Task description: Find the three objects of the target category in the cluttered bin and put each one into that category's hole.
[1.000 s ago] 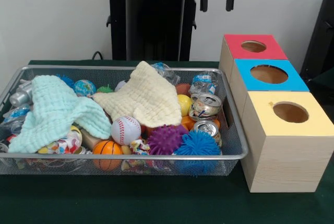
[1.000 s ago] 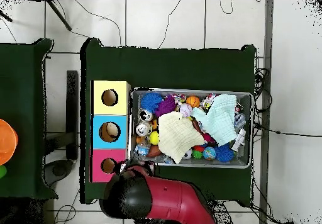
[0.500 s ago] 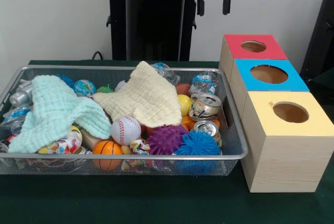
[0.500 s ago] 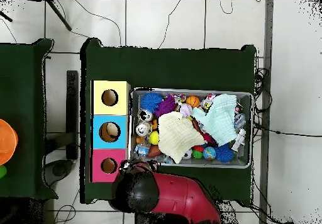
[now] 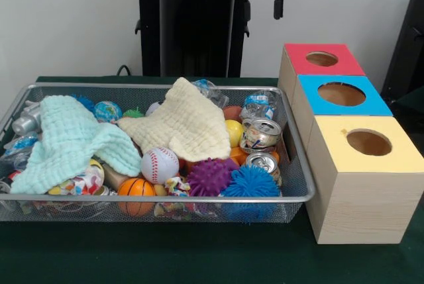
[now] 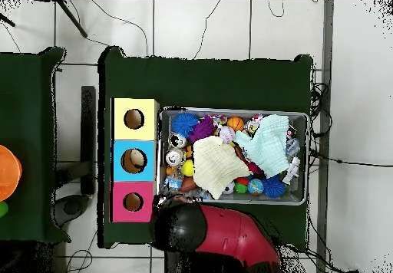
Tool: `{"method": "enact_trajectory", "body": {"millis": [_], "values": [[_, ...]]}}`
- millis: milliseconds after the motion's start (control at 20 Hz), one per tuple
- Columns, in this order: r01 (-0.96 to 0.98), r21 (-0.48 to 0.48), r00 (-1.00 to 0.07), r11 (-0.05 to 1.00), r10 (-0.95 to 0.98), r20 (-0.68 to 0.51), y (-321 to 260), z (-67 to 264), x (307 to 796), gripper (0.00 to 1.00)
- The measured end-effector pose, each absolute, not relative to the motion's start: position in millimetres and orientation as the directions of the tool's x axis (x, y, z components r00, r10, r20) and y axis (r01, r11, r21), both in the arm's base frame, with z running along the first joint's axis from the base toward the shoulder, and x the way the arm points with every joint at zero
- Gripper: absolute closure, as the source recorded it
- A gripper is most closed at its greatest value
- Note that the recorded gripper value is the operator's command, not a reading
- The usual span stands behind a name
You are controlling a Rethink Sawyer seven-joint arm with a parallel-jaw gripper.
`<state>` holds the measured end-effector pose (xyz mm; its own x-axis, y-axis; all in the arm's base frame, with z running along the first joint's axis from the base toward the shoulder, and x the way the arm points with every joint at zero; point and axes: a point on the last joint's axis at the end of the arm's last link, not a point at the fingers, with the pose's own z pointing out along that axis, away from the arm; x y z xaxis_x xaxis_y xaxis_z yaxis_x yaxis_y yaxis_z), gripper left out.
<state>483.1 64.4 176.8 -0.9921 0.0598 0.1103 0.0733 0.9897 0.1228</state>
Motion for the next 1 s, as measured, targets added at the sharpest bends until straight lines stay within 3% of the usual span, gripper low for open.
{"method": "enact_trajectory", "body": {"millis": [1000], "values": [[0.177,0.159,-0.971,0.971,0.146,0.192,19,155,484,0.00]]}}
